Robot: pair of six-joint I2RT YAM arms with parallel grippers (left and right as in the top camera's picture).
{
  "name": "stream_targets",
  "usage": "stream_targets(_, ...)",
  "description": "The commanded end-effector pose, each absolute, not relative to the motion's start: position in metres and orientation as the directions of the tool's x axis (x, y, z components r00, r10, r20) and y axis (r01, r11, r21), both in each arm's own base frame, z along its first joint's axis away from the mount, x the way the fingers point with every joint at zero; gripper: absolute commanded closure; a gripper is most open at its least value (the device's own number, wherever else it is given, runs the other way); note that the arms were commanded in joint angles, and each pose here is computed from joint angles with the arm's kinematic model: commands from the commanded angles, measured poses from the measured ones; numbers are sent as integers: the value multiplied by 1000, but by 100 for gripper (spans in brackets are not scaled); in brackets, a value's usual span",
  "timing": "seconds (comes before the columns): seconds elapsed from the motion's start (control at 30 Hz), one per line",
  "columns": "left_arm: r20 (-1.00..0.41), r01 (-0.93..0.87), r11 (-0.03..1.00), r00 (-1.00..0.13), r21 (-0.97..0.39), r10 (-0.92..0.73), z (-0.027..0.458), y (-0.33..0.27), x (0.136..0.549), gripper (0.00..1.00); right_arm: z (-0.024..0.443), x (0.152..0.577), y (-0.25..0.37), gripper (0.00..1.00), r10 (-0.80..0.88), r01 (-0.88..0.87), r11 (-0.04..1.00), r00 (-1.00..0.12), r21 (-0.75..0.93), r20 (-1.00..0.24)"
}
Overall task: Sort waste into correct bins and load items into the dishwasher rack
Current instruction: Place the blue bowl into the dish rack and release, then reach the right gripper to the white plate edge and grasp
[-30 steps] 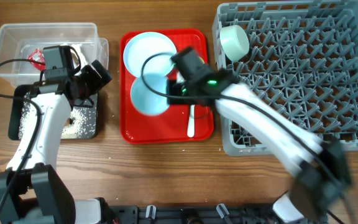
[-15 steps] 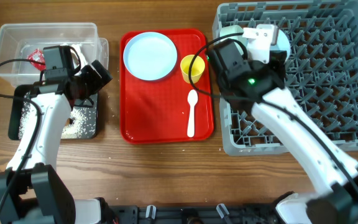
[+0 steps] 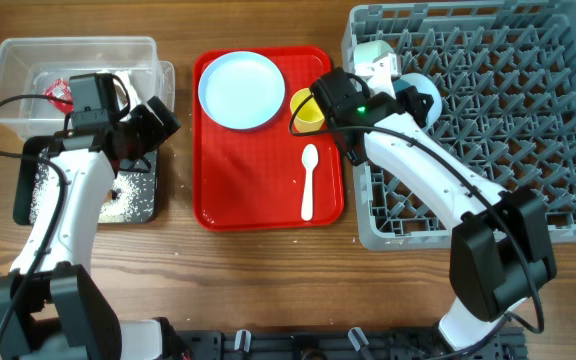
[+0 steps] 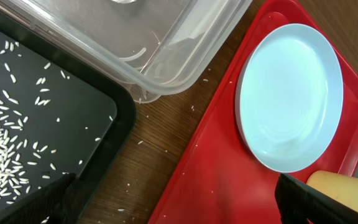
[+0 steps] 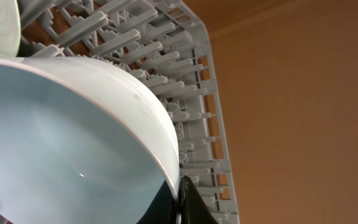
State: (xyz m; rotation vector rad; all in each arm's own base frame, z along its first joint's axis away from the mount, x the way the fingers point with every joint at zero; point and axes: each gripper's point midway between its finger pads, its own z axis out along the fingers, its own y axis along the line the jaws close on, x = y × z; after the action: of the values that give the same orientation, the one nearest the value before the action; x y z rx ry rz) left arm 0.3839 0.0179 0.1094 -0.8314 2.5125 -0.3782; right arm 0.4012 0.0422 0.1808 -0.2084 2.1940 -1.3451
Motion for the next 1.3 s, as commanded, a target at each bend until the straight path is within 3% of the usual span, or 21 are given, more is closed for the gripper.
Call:
stream_targets(0.0,-370,-456,793,-711,-403,-597,121,15,389,0,150,400,55,96,-405,38,574,-855,-818,-324)
stream_targets(0.07,-370,-456,793,-711,-403,-597,121,15,389,0,130,394,75,94,-438,-93,645,-859,-758,-267)
stream_targets(0.13,-370,-456,793,-711,-403,-597,121,15,389,0,123,390,91,72,-452,-132,682,-850,-719,-272)
stream_targets(0.2,-370,-456,793,-711,-403,-597,121,15,389,0,126,388,104,38,-473,-146,688,-833,-711,-288)
stream_targets(0.23,-370,-456,793,-711,-403,-597,121,15,389,0,129,388,109,0,-479,-145,692,-825,-707,-300)
stream_targets(0.33,-370,-456,793,-711,-403,-597,121,15,389,0,151,390,121,0,-446,-95,751,-802,-654,-396)
stream_targets(0.53,-370,-456,793,-711,-403,-597,121,15,389,0,194,399,163,0,-316,-125,935,-719,-333,-619)
stream_targets(0.7,-370,-456,793,-711,-403,-597,121,15,389,0,202,394,191,0,-275,-236,960,-709,-149,-650)
stream_targets(0.8,-370,-456,793,-711,-403,-597,121,15,389,0,217,375,261,0,-254,-486,857,-689,172,-679)
stream_targets(0.87,-370,-456,793,-711,-403,-597,121,15,389,0,258,362,318,0,-194,-667,642,-619,379,-761)
stream_targets(0.9,-370,-456,793,-711,-403,-597,121,15,389,0,273,361,330,0,-157,-697,583,-600,417,-784)
stream_targets(0.93,-370,-456,793,-711,-403,-597,121,15,389,0,287,367,340,3,-91,-700,553,-590,452,-802)
stream_targets(0.97,-370,-456,793,-711,-403,-597,121,15,389,0,292,376,344,16,-38,-678,569,-587,465,-809)
stream_targets(1.03,-370,-456,793,-711,-403,-597,121,15,389,0,281,405,341,27,32,-581,701,-552,413,-833)
stream_targets(1.1,-370,-456,793,-711,-403,-597,121,15,389,0,248,425,340,28,34,-454,831,-533,320,-845)
stream_targets(1.27,-370,-456,793,-711,-403,-597,121,15,389,0,177,430,365,30,17,-318,892,-689,323,-724)
